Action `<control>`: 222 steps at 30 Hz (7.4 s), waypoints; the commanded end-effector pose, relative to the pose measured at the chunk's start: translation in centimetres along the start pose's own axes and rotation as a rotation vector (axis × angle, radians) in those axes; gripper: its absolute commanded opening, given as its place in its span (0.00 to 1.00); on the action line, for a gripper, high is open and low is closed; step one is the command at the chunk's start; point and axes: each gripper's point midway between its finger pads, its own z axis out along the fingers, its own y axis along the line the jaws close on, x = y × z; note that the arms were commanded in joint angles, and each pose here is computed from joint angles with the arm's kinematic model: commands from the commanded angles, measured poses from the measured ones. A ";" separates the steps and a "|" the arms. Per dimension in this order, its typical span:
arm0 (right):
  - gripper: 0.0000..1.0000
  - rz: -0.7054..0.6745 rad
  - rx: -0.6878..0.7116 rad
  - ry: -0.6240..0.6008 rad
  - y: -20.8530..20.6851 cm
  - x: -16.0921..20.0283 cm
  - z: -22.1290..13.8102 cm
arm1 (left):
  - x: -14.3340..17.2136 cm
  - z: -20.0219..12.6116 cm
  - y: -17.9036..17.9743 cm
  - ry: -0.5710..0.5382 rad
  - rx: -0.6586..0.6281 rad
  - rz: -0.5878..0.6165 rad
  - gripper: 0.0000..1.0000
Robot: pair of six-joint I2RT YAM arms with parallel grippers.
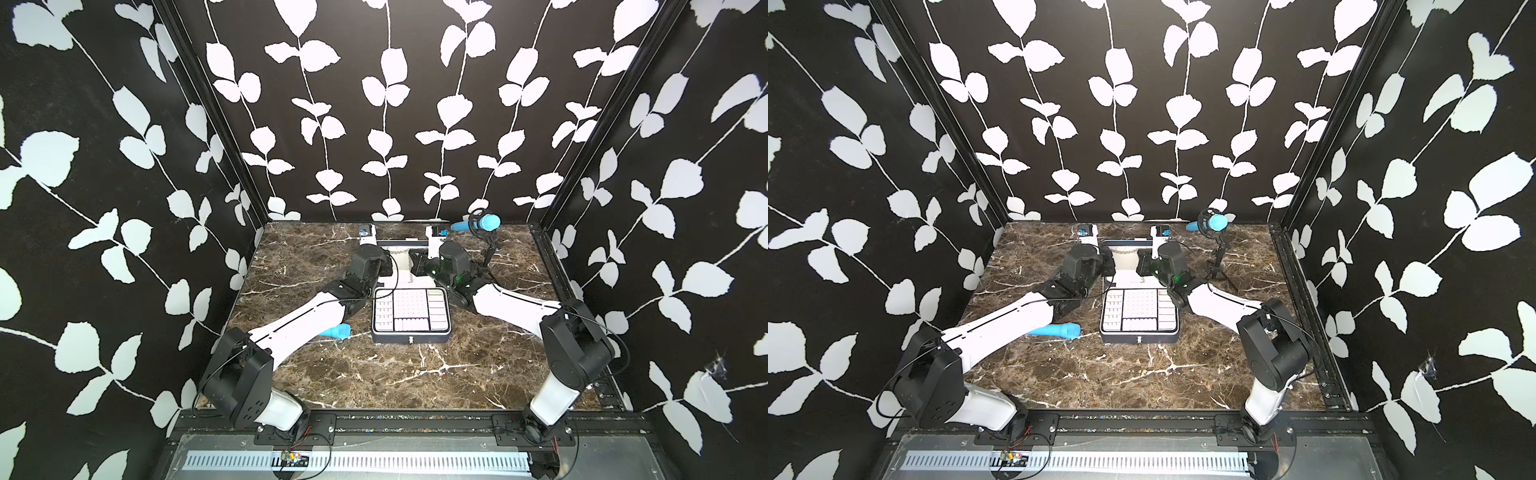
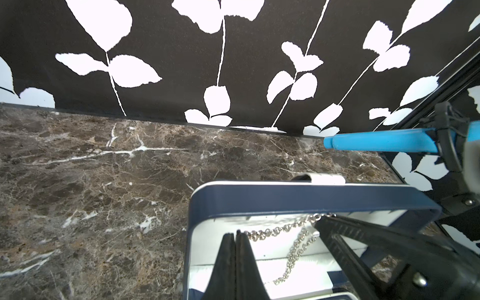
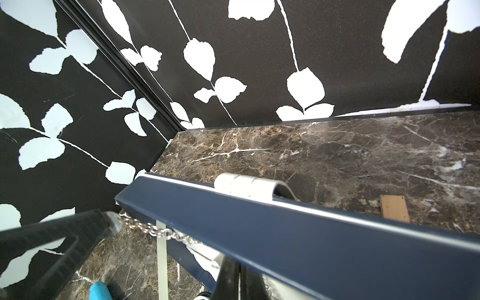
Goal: Put jewelry chain into jewelry box
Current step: Hang the necklace on the jewelry box clasp, then close the fastener on the jewelry box.
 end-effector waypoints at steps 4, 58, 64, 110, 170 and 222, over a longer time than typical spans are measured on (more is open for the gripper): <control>0.00 0.028 0.020 0.025 -1.1 1.5 0.3 | 2.0 0.0 0.8 0.057 -0.009 -0.008 0.00; 0.56 -0.152 0.061 -0.070 -0.4 -0.2 -15.7 | 8.9 3.0 -0.9 0.349 0.037 0.001 0.00; 0.56 -0.148 0.069 -0.070 -0.6 -0.1 -15.7 | 9.7 3.5 -1.0 0.383 0.036 -0.005 0.00; 0.75 -1.249 -0.109 0.306 4.0 -4.6 -10.9 | 12.7 -6.4 3.9 0.545 -0.030 -0.023 0.63; 0.53 -1.406 -0.153 0.333 0.6 -2.8 1.8 | 17.2 -6.8 5.6 0.623 -0.077 -0.111 0.63; 0.77 -0.945 -0.256 0.327 1.3 -5.6 0.6 | 17.4 -7.0 5.5 0.630 -0.073 -0.127 0.63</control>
